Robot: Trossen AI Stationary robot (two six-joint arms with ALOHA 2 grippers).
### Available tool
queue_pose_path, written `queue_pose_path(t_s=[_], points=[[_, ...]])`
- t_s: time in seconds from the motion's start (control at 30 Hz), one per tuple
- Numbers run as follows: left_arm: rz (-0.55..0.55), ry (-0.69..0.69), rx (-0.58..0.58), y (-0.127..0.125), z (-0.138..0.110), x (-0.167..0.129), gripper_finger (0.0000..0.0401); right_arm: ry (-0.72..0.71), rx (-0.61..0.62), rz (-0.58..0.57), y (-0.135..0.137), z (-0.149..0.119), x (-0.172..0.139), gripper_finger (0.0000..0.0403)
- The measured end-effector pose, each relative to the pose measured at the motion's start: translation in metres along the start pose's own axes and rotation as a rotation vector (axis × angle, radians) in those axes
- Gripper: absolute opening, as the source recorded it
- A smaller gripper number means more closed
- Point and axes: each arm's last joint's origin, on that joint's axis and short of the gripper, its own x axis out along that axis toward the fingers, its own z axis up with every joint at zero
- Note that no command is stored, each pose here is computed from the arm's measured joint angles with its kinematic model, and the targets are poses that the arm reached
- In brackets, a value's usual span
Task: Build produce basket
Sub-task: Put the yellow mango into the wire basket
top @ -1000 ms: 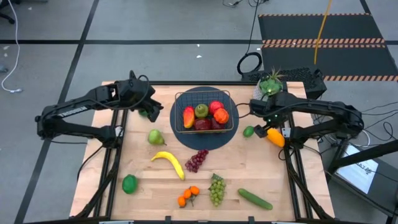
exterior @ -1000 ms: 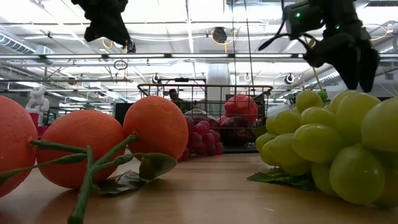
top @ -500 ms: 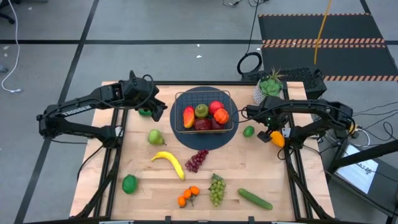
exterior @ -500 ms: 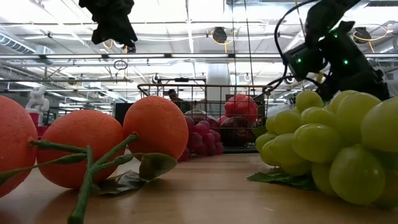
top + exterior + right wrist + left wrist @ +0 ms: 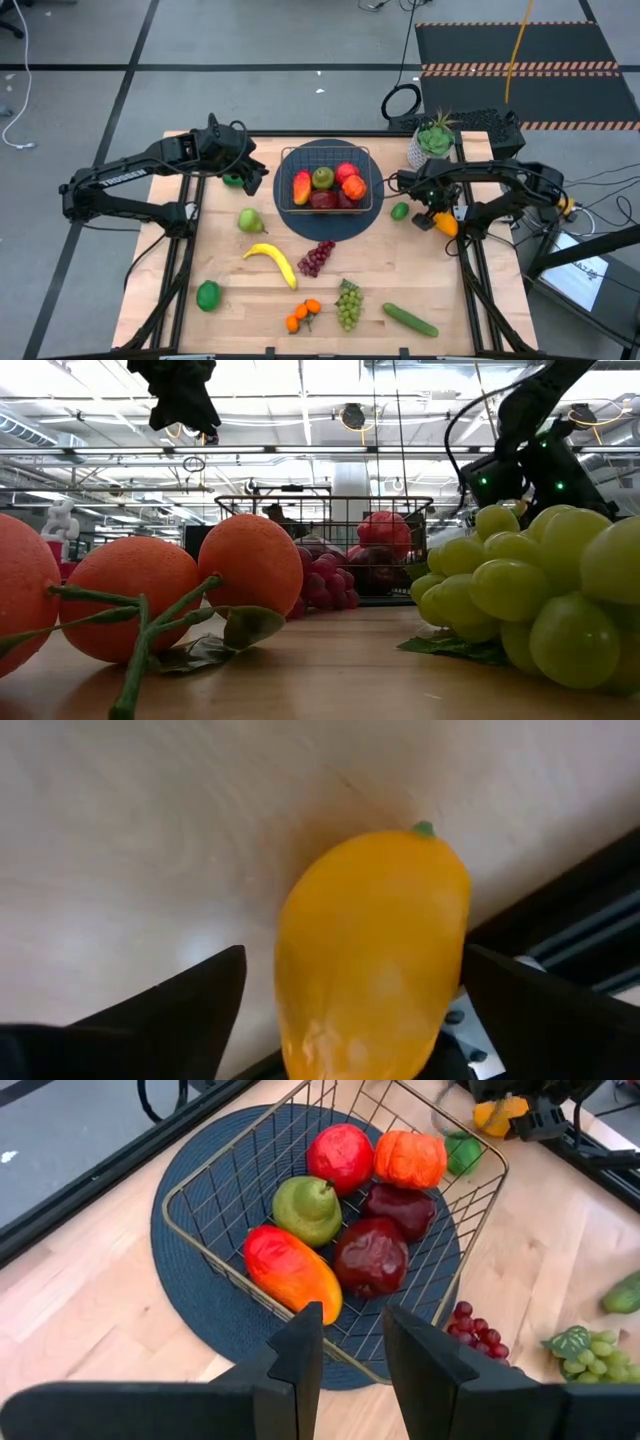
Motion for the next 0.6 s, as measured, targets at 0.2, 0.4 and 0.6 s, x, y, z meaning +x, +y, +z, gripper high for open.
queue_pose_path(t_s=[0.2, 0.4, 0.6], points=[[-0.002, -0.004, 0.002, 0.0, 0.0, 0.0, 0.0106, 0.026, 0.002, -0.009, 0.0, 0.001, 0.004, 0.0291], [-0.005, -0.013, -0.006, 0.0, 0.001, 0.0, 0.0106, 0.021, -0.004, -0.007, 0.001, 0.0, -0.006, 0.0245], [-0.009, -0.015, -0.034, -0.001, 0.002, 0.0, 0.0106, -0.061, -0.024, 0.018, 0.003, 0.003, -0.04, 0.0253]])
